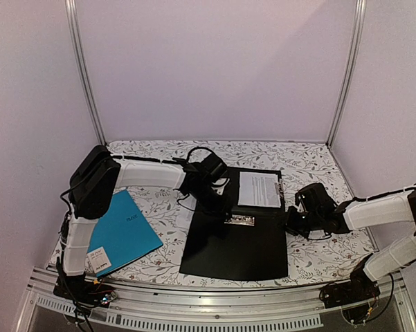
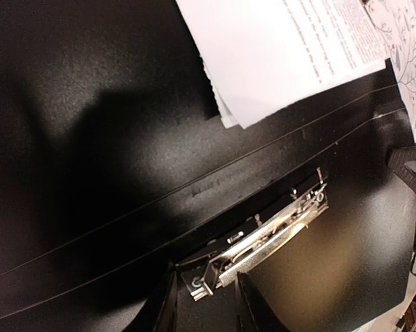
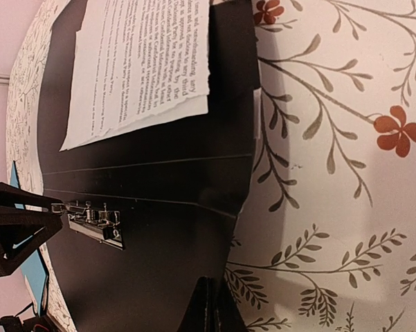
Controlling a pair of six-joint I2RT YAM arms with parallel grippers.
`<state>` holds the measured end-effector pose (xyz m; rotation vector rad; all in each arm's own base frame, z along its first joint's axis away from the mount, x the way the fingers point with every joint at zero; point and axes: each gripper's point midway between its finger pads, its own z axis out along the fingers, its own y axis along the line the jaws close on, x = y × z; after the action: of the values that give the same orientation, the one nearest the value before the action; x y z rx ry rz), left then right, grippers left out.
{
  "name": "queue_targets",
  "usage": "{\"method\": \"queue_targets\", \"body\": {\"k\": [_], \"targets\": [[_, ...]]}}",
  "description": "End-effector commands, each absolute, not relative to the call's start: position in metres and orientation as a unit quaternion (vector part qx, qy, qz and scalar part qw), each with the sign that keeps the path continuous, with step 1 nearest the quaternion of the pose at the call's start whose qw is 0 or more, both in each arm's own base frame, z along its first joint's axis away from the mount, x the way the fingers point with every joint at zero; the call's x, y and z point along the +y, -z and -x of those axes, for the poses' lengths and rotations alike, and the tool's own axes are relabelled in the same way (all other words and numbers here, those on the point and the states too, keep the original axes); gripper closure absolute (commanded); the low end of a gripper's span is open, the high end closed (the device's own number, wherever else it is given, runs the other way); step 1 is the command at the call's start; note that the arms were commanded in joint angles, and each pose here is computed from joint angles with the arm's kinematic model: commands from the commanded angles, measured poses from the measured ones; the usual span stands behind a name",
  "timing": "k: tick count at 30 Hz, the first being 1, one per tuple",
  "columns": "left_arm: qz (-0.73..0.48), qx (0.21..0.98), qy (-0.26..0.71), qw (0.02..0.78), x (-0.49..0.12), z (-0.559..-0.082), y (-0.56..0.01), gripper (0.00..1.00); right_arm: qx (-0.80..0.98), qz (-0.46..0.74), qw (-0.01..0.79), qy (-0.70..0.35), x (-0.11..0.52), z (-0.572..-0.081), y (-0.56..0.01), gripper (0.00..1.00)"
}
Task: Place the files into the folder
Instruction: Rotate the folder with some files at the center of the board, then open the spring clip on the folder at the center of the board.
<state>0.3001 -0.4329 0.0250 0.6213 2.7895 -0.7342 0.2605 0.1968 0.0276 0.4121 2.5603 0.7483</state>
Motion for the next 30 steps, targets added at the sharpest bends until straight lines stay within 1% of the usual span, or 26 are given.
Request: {"method": "queue_targets", "body": {"k": [1, 4, 12, 19, 30], "targets": [[-0.190, 0.944, 0.251, 0.099, -0.427, -0.318, -0.024, 0.72, 0.927, -0.137, 0.225, -0.266, 0.198, -0.262, -0.025, 1.00], [-0.185, 0.944, 0.251, 0.103, -0.424, -0.324, -0.024, 0.73, 0.928, -0.136, 0.222, -0.266, 0.198, -0.261, -0.024, 1.00], [-0.183, 0.942, 0.266, 0.093, -0.427, -0.325, -0.022, 0.80, 0.928, -0.137, 0.224, -0.265, 0.197, -0.260, -0.024, 1.00], [-0.181, 0.944, 0.263, 0.087, -0.425, -0.324, -0.015, 0.83, 0.927, -0.136, 0.223, -0.267, 0.198, -0.260, -0.025, 1.00], [-0.174, 0.946, 0.263, 0.079, -0.423, -0.321, -0.012, 0.96, 0.928, -0.138, 0.223, -0.266, 0.197, -0.259, -0.023, 1.00]]}}
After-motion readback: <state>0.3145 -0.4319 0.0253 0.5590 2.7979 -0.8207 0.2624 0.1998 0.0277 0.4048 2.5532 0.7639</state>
